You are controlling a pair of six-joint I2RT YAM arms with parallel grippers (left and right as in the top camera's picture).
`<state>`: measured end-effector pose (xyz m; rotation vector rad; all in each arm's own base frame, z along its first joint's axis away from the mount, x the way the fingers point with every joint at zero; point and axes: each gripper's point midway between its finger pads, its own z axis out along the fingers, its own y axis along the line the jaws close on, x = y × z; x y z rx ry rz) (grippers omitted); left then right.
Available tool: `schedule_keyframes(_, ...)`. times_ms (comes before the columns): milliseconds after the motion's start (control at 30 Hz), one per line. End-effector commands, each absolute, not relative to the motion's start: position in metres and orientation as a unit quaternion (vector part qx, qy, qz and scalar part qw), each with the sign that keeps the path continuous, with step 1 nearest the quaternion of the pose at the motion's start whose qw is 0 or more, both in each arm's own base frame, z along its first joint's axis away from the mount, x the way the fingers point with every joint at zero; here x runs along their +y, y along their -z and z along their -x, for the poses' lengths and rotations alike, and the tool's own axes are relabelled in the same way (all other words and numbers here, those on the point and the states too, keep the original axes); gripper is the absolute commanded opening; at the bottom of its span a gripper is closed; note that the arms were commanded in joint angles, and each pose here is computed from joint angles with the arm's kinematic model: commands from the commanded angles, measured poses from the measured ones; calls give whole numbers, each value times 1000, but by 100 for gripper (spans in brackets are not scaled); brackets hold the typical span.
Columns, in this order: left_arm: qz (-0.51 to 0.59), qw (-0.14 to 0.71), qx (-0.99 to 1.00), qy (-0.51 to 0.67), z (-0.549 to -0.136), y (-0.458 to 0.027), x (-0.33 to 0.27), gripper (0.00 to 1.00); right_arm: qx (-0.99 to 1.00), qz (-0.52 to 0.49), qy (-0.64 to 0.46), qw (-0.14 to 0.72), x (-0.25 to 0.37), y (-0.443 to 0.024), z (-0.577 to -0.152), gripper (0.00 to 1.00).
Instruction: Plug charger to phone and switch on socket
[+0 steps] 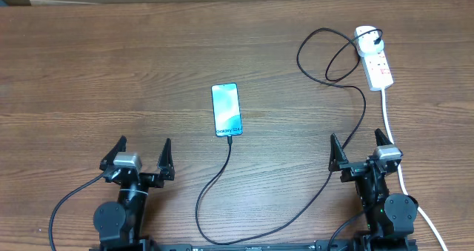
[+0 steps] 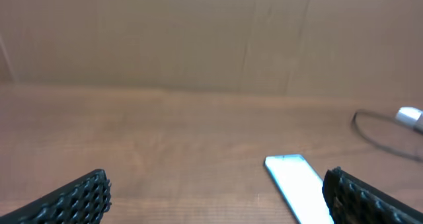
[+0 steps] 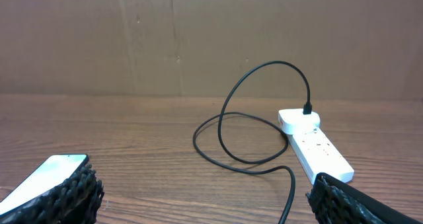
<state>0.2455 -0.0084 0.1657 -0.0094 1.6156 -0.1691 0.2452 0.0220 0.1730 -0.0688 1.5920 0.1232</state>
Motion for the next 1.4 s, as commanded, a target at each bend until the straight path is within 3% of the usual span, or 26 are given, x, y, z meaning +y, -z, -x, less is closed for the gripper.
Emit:
schedule_keyframes(0, 22, 683, 727, 65, -245, -160, -3, 100, 714, 24, -53, 698, 20, -171, -245, 100)
schedule_keyframes(467, -7, 683, 729, 29, -246, -159, 0, 100, 714, 24, -53, 698, 20, -171, -245, 100)
schedule_keyframes(800, 92, 680, 728, -7, -244, -156, 32, 99, 714, 24, -53, 698, 20, -171, -245, 100)
schedule_keyframes(1367, 40, 678, 734, -18, -245, -155, 20, 100, 714, 24, -53, 698, 20, -171, -245, 100)
